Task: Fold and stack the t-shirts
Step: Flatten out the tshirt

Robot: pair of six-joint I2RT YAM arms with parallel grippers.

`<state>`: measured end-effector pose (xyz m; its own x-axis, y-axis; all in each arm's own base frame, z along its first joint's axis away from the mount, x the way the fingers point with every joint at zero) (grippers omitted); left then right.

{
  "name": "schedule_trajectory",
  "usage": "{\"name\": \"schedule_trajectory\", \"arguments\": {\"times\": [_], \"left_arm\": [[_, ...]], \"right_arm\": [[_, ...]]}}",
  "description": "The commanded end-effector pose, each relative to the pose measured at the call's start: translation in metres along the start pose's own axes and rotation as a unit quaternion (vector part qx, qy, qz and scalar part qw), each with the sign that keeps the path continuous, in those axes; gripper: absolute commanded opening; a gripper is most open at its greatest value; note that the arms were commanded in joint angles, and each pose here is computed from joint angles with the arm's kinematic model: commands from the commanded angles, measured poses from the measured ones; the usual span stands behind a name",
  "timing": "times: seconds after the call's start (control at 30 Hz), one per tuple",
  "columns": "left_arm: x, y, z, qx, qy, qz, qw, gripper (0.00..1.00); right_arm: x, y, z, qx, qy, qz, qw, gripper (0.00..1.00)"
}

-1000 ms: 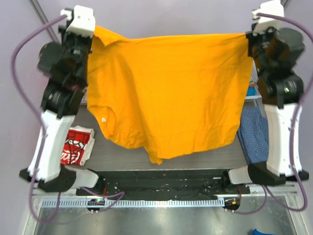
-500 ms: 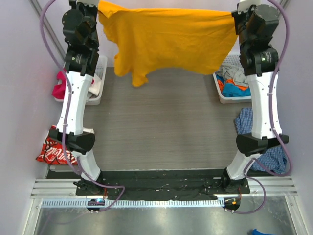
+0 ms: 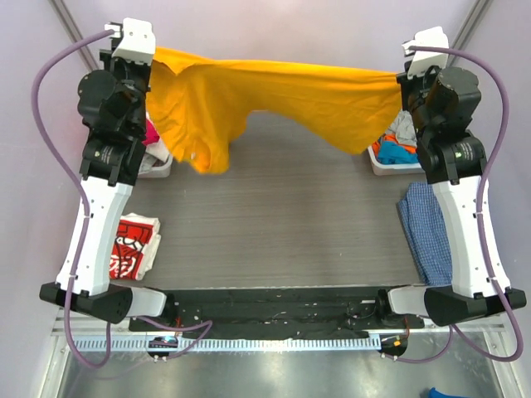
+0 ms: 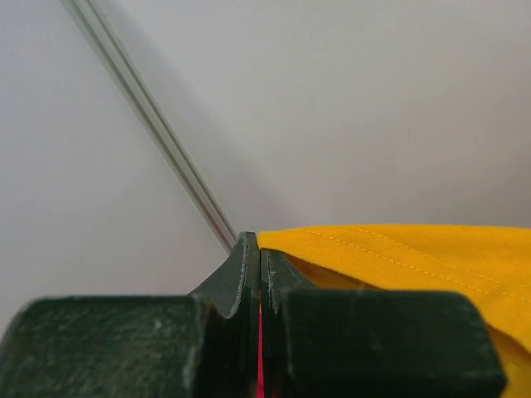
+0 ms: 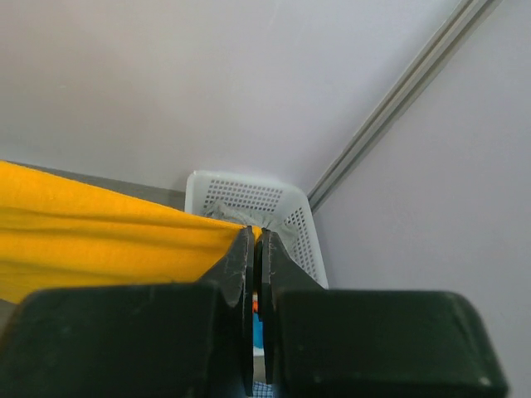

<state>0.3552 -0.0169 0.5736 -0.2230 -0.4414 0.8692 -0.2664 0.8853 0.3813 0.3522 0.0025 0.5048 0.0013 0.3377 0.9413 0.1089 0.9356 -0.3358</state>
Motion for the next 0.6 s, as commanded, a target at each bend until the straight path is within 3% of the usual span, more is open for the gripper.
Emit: {"name": "schedule_trajectory", "arguments": {"times": [0.0, 0.23, 0.47, 0.57], "left_arm": [[0.013, 0.030, 0.010, 0.048, -0.005, 0.014, 0.999, 0.00], [0.057, 0.063, 0.045, 0.047, -0.049, 0.051, 0.996, 0.00], [0.062, 0.056, -0.008, 0.095, -0.069, 0.019, 0.993, 0.00], [0.051, 0.040, -0.055, 0.107, -0.064, 0.018, 0.992, 0.00]], "right_arm": [[0.016, -0.026, 0.022, -0.048, -0.016, -0.018, 0.999, 0.01], [0.062, -0.052, 0.058, -0.063, -0.061, -0.036, 0.996, 0.01], [0.056, -0.046, 0.011, -0.082, -0.045, -0.012, 0.996, 0.01], [0.052, -0.037, -0.025, -0.084, -0.033, -0.003, 0.996, 0.01]]}}
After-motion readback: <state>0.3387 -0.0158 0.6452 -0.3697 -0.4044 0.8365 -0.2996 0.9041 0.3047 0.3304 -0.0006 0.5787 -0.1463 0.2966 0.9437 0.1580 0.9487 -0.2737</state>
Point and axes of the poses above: each gripper's point midway between its finger pads, its own z axis back along the fingers, its own y axis along the line the jaws close on, x = y × z, the point moved 3 cm from there along z, back along the fingers, and after that the axes turned 2 degrees about -z, right-handed, at the moved point
